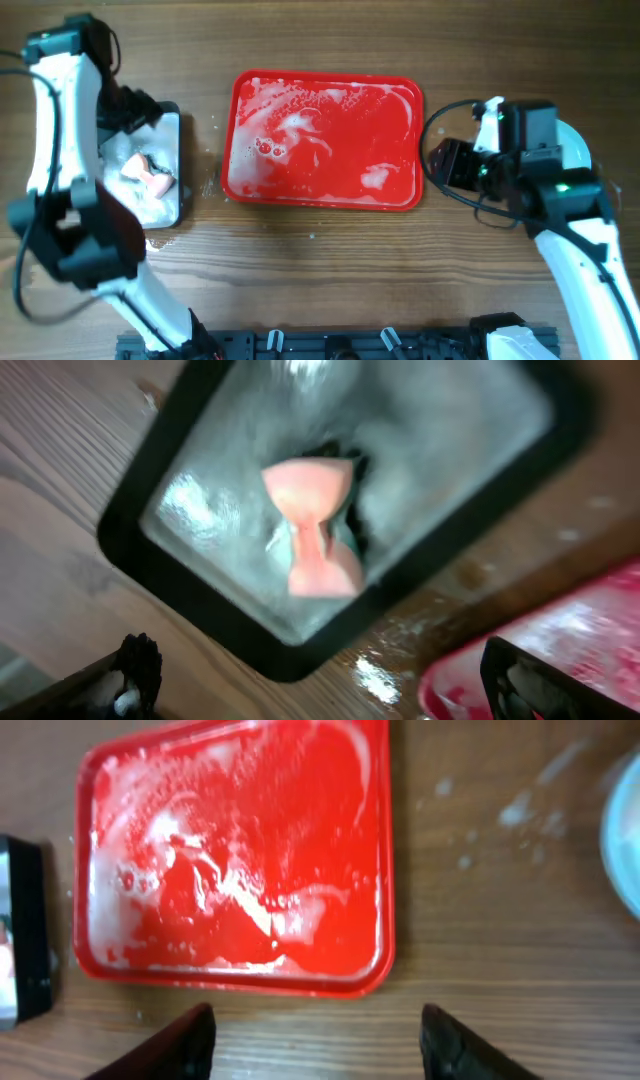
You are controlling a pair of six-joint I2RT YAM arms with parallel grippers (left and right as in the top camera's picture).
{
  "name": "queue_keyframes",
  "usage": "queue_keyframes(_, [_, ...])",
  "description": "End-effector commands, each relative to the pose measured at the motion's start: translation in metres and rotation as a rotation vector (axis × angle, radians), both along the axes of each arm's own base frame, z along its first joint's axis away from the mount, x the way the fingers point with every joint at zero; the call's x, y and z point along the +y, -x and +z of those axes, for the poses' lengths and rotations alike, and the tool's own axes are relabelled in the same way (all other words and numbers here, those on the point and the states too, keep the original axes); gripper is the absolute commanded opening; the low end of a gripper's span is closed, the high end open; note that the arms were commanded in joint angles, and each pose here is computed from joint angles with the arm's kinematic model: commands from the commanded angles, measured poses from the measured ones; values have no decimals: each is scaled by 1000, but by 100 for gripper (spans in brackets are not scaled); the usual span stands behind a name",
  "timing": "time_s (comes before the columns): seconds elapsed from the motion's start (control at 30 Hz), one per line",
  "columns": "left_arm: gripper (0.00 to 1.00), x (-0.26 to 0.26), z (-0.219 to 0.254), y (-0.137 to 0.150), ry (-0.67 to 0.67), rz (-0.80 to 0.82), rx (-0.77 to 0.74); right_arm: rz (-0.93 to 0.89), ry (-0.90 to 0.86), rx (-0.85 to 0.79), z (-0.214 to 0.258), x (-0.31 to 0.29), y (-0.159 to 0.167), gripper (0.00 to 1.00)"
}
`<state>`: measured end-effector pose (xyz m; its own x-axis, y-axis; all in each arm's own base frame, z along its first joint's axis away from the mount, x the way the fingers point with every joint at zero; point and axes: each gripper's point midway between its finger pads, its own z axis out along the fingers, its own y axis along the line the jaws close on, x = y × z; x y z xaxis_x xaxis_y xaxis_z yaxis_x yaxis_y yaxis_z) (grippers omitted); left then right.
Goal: Clean dirty plates on tray and stack at the side
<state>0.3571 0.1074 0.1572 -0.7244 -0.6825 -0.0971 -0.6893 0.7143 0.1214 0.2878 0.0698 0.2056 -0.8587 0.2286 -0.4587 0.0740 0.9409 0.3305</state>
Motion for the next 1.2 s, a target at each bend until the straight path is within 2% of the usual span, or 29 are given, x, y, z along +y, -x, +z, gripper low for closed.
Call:
queue_keyframes(0.0, [100,-23,89,3,-28,-64,-288,-29,92,-117,52,-16,-10,69])
queue_keyframes(0.13, [100,-46,147,10,-55,-127,-500,-74,129,-217,95,-27,-9,73])
queue_keyframes(0.27, [100,-66,188,19,-64,-181,-652,-125,151,-370,149,-38,-4,76])
queue_keyframes(0.33, [100,-76,203,20,-27,-166,-729,-124,149,-469,182,-40,3,78])
queue_keyframes(0.4, [100,-81,210,24,-19,-171,-755,-134,130,-577,219,-42,17,88])
queue_keyframes(0.43, [100,-80,212,26,-20,-171,-762,-140,120,-620,232,-43,24,100])
queue_keyframes(0.57, [100,-81,214,27,-21,-171,-768,-180,51,-740,266,-46,51,100])
queue_keyframes(0.77, [100,-81,214,27,-21,-171,-766,-321,-148,-692,265,-48,73,99])
queue_keyframes(1.0, [100,-81,214,27,-21,-171,-766,-369,43,-570,228,-72,84,99])
queue_keyframes(1.1, [100,-81,214,27,-20,-171,-766,-382,70,-560,222,-76,80,100])
queue_keyframes(1.17, [100,-81,214,27,-21,-171,-766,-356,114,-592,214,-75,63,100])
